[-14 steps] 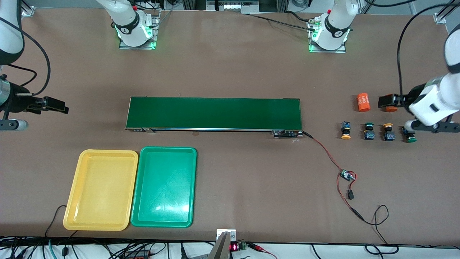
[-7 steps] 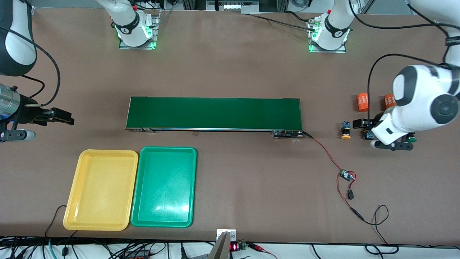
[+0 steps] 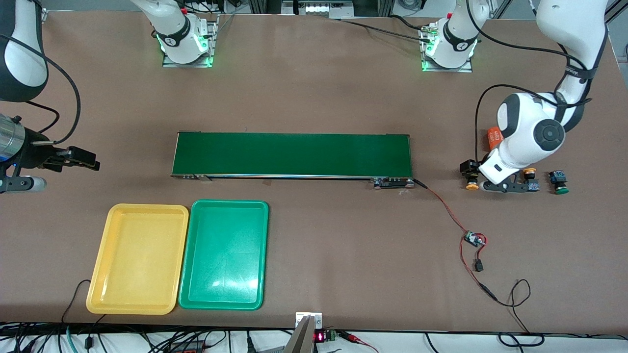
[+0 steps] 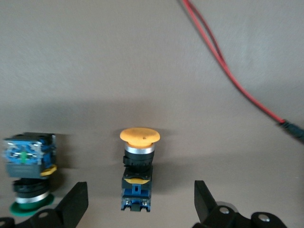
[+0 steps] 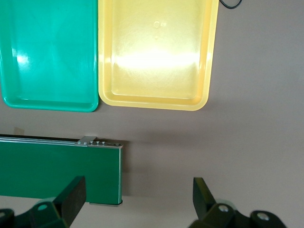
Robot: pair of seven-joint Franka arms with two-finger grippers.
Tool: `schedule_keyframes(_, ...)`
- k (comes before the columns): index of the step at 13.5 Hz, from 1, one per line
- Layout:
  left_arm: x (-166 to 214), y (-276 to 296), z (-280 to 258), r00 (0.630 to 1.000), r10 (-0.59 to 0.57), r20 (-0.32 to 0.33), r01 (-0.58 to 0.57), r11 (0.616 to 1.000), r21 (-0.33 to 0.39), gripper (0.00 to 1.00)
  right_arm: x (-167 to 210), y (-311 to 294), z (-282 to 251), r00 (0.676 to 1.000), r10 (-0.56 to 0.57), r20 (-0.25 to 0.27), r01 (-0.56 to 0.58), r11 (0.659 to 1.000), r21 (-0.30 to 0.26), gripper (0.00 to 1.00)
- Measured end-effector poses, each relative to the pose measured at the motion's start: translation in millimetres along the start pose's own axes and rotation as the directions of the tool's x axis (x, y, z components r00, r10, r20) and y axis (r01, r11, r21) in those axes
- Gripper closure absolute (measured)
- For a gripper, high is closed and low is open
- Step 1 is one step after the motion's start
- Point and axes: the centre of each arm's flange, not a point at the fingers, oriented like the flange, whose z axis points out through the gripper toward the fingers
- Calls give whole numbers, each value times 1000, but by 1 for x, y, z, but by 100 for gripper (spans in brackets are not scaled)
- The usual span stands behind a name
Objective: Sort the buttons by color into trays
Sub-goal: 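Carry the yellow button onto the conveyor belt and release it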
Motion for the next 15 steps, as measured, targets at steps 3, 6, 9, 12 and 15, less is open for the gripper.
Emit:
schedule_keyframes(3, -5, 1, 25, 1000, 3, 16, -3, 1000, -3, 14, -3, 1, -1, 1000, 2, 24, -2, 1000, 2, 0)
schedule_keyframes(6, -6, -1, 37, 1000, 6, 23, -5, 1000, -5, 51, -6, 1, -4, 1000, 2, 28, -2, 1000, 3, 0)
schedule_keyframes(9, 1, -1, 22, 1000, 11, 17, -11, 1000, -4, 67, -7, -1, -7, 1000, 0, 27, 0, 1000, 2, 0)
schedule_keyframes(12, 15, 20, -33, 995, 57, 78, -56, 998, -13, 67, -7, 0, -7, 1000, 0, 28, 0, 1000, 3, 0)
schedule_keyframes(15, 11, 102, -94, 990, 115, 81, -114, 993, -18, 67, -8, 0, -7, 1000, 1, 31, -1, 1000, 3, 0)
